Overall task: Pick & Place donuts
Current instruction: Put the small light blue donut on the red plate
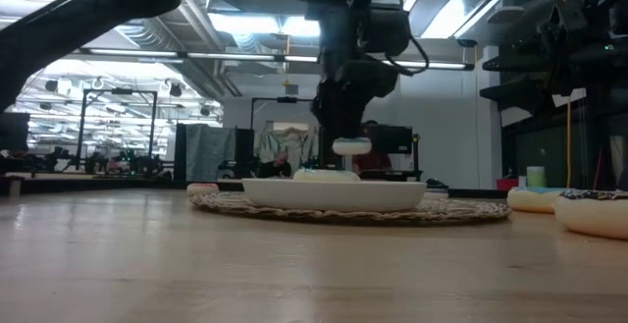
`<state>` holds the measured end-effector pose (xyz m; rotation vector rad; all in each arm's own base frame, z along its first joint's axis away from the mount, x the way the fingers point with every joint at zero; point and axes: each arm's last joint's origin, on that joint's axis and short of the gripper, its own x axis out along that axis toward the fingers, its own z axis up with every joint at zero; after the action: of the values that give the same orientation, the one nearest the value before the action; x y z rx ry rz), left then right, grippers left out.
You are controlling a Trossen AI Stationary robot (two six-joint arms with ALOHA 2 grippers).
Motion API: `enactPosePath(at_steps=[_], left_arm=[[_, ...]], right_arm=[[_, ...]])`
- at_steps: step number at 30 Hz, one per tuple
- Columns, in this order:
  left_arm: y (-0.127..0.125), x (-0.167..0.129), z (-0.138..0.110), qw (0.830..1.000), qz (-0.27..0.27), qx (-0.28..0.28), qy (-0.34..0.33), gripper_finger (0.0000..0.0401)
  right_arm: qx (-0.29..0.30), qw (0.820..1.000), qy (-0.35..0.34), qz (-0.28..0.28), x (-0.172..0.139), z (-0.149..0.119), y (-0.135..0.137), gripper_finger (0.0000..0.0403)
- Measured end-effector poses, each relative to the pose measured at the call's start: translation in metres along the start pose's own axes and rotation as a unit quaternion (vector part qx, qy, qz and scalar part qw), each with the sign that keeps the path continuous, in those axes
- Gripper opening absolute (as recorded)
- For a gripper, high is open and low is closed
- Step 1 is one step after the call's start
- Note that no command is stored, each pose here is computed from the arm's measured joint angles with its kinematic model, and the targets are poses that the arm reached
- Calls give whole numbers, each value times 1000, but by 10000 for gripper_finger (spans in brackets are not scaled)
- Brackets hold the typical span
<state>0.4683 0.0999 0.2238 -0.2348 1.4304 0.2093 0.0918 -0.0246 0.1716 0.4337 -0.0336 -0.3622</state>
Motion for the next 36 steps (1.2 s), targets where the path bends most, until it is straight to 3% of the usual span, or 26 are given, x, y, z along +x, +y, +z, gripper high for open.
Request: enactPosePath(at_steps=[7, 14, 23, 31, 36], left_arm=[[-8, 0, 0, 1000, -3, -30, -5, 260], [3, 0, 1, 997, 0, -73, -5, 262], [26, -6, 6, 995, 0, -92, -27, 262], [42, -20, 7, 996, 5, -73, -59, 260], [54, -27, 5, 996, 14, -67, -64, 260]], right_arm=[[58, 998, -12, 6, 0, 2, 1, 271], [102, 994, -38, 21, 0, 8, 3, 271], [271, 963, 2, 9, 8, 2, 3, 271], [321, 947, 0, -13, 24, 5, 5, 271], [304, 952, 13, -44, 43, 29, 13, 271]])
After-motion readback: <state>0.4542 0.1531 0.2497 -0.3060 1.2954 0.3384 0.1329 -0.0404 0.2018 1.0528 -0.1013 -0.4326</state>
